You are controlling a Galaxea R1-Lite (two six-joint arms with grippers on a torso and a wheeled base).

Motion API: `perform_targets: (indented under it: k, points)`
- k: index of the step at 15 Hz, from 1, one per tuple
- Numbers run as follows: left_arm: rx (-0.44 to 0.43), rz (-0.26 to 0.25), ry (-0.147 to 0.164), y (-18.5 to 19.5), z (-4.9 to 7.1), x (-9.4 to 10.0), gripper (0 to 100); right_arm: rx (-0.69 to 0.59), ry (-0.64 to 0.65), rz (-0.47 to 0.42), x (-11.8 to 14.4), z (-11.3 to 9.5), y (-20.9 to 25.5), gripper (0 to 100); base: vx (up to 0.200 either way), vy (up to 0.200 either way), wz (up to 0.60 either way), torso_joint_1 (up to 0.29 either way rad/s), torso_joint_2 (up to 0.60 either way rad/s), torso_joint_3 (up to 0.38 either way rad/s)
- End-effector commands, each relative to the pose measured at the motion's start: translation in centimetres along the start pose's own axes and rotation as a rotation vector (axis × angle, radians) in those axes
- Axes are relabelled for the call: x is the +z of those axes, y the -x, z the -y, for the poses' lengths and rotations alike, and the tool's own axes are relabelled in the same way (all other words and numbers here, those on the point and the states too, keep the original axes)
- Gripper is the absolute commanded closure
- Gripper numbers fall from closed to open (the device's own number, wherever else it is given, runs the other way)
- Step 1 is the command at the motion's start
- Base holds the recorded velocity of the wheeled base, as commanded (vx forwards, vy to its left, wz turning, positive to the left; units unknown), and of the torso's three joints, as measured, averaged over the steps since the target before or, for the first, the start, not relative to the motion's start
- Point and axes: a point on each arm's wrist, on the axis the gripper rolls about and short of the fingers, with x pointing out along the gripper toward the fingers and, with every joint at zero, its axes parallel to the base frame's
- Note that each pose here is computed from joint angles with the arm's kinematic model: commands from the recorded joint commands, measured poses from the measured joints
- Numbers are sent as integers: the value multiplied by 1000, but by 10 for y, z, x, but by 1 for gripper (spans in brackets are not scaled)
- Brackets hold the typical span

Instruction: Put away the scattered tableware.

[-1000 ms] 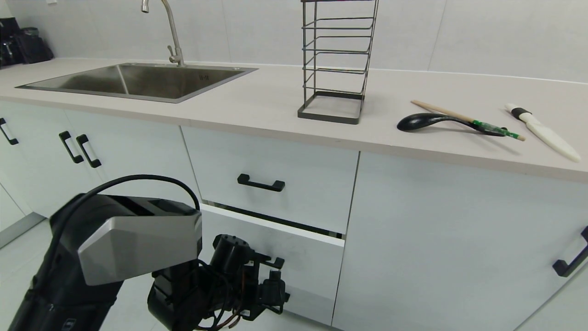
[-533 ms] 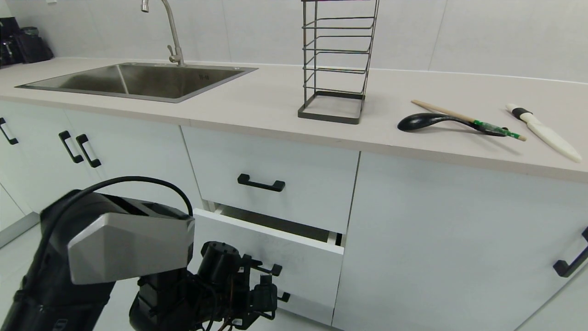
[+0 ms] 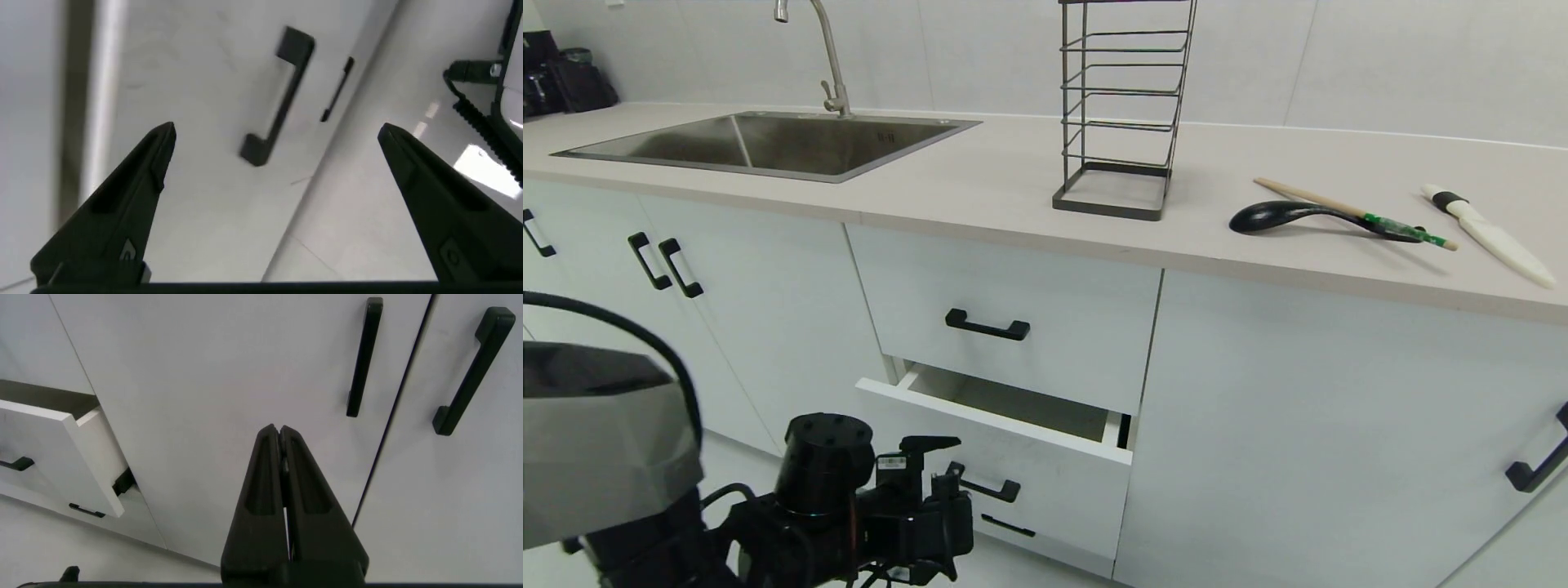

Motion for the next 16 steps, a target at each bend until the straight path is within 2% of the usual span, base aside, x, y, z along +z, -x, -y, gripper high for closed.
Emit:
perform_targets:
  k: [1,3,4,5,8,11,14,16]
  points:
    - [115,94,-3,36,-17,15,0,1,0,-2,0,0,0,100,0,0,0,0,0,0]
    - [139,99,4,27,-26,16,0,1,0,-2,0,0,0,100,0,0,0,0,0,0]
    - [139,99,4,27,-26,16,0,1,0,-2,0,0,0,100,0,0,0,0,0,0]
    - [127,95,6,4,-32,15,0,1,0,-2,0,0,0,100,0,0,0,0,0,0]
    - [88,74,13,-26,-30,9,0,1,0,-2,0,0,0,100,0,0,0,0,0,0]
    - [52,78,15,-43,-26,5,0,1,0,-2,0,0,0,100,0,0,0,0,0,0]
    - [57,84,14,-62,-30,4,0,1,0,-2,0,0,0,100,0,0,0,0,0,0]
    - [44,77,15,-65,-28,2,0,2,0,-2,0,0,0,100,0,0,0,0,0,0]
